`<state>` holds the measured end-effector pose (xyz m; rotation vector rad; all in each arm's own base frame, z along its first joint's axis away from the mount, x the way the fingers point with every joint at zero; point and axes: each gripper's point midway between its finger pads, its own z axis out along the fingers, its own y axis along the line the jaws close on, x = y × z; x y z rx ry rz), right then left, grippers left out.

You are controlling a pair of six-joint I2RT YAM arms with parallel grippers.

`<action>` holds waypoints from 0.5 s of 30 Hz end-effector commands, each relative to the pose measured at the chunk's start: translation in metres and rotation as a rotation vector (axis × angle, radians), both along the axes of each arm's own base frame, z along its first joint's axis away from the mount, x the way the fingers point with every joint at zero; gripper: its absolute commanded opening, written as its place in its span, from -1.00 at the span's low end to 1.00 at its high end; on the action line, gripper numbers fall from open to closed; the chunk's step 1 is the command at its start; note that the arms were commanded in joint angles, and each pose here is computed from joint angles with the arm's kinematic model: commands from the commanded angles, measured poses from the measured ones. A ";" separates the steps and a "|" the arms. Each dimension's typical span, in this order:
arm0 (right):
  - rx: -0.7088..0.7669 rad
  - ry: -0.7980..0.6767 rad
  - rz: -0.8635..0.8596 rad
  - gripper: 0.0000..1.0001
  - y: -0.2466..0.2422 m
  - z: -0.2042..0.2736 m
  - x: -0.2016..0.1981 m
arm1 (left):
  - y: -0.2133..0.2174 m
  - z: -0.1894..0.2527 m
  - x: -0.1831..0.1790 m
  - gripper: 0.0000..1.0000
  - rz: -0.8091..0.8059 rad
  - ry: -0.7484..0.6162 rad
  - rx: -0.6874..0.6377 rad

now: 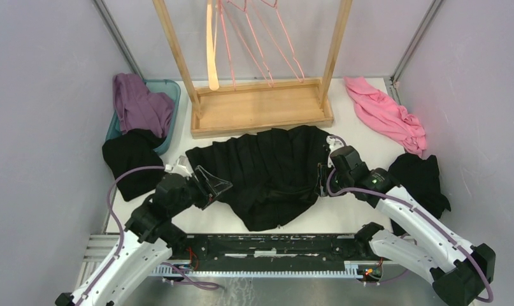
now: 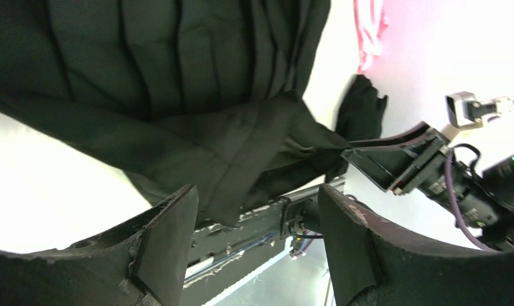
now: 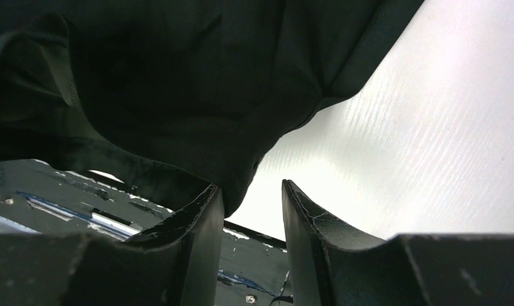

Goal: Place the skirt on the hanger
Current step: Flatten out the skirt at the center of the board.

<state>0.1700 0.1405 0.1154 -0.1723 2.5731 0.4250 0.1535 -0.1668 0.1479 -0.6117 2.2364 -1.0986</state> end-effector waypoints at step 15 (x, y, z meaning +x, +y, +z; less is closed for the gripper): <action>0.097 -0.257 0.217 -0.17 0.060 0.132 0.041 | -0.001 0.022 0.012 0.50 -0.125 -0.137 0.165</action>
